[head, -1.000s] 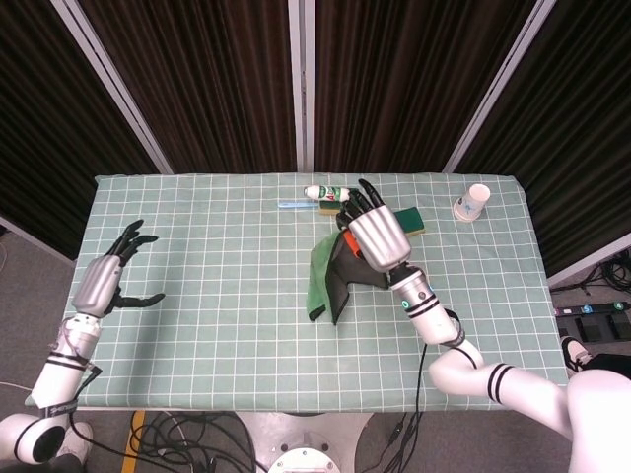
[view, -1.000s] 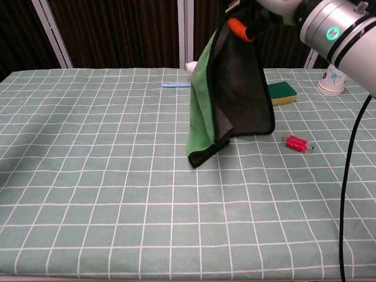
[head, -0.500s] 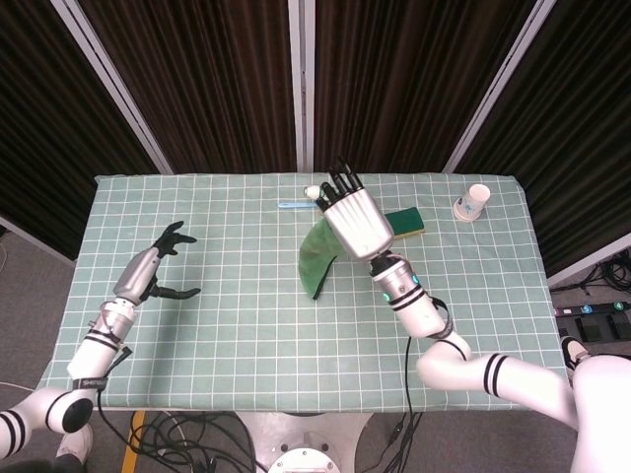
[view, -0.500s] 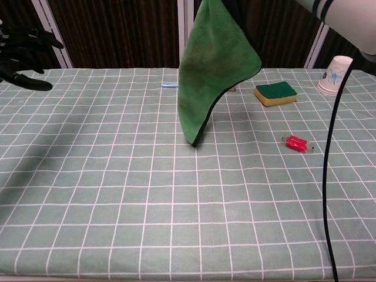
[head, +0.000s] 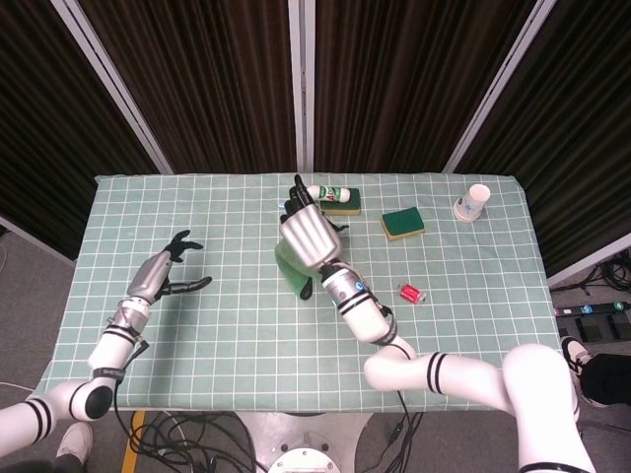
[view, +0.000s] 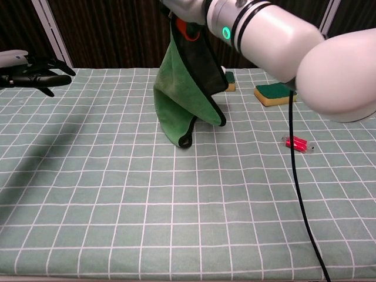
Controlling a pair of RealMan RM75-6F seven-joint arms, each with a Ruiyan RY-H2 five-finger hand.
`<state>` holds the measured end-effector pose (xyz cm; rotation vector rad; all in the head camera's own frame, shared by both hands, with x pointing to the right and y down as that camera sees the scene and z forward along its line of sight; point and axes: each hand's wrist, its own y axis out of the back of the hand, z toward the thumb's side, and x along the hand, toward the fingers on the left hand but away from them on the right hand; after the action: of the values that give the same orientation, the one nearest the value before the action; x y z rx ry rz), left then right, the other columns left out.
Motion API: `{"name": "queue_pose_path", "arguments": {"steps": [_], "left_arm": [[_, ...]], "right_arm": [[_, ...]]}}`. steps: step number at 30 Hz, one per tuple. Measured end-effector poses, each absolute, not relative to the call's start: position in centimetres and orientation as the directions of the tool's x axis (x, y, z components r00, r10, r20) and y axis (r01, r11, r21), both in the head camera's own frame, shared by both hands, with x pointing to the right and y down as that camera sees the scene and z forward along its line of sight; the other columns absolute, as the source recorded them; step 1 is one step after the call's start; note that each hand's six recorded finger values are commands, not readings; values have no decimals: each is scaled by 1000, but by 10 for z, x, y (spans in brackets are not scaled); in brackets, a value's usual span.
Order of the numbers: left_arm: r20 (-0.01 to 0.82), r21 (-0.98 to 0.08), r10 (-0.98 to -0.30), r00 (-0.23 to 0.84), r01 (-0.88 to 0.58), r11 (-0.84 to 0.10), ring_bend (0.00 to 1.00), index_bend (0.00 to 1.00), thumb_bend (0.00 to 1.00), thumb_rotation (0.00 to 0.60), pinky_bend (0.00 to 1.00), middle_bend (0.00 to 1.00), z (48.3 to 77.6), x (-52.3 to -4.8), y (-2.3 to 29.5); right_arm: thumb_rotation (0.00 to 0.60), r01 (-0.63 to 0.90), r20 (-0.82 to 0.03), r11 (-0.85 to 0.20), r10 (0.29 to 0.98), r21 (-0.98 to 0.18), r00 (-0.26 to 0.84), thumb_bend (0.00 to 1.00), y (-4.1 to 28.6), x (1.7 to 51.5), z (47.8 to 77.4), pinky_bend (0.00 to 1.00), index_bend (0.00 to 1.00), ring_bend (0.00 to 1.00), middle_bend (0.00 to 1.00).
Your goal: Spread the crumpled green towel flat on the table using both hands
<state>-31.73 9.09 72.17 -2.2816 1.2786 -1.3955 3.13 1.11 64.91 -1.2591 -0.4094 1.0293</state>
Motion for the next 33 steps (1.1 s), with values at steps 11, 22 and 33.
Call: {"name": "queue_pose_path", "arguments": {"steps": [11, 22, 33], "left_arm": [[679, -533, -708, 194, -532, -658, 134, 288, 0, 157, 284, 129, 736, -297, 88], [677, -562, -706, 205, -476, -677, 134, 288, 0, 153, 283, 129, 737, -269, 77], [663, -572, -716, 219, -469, -673, 134, 288, 0, 152, 284, 129, 730, -262, 70]], "right_arm": [[597, -397, -296, -77, 797, -914, 526, 527, 30, -23, 660, 50, 715, 147, 344], [574, -358, -215, -36, 853, -933, 476, 530, 11, -43, 639, 49, 714, 141, 334], [559, -348, -128, 19, 910, -937, 394, 530, -30, -17, 606, 18, 712, 120, 327]]}}
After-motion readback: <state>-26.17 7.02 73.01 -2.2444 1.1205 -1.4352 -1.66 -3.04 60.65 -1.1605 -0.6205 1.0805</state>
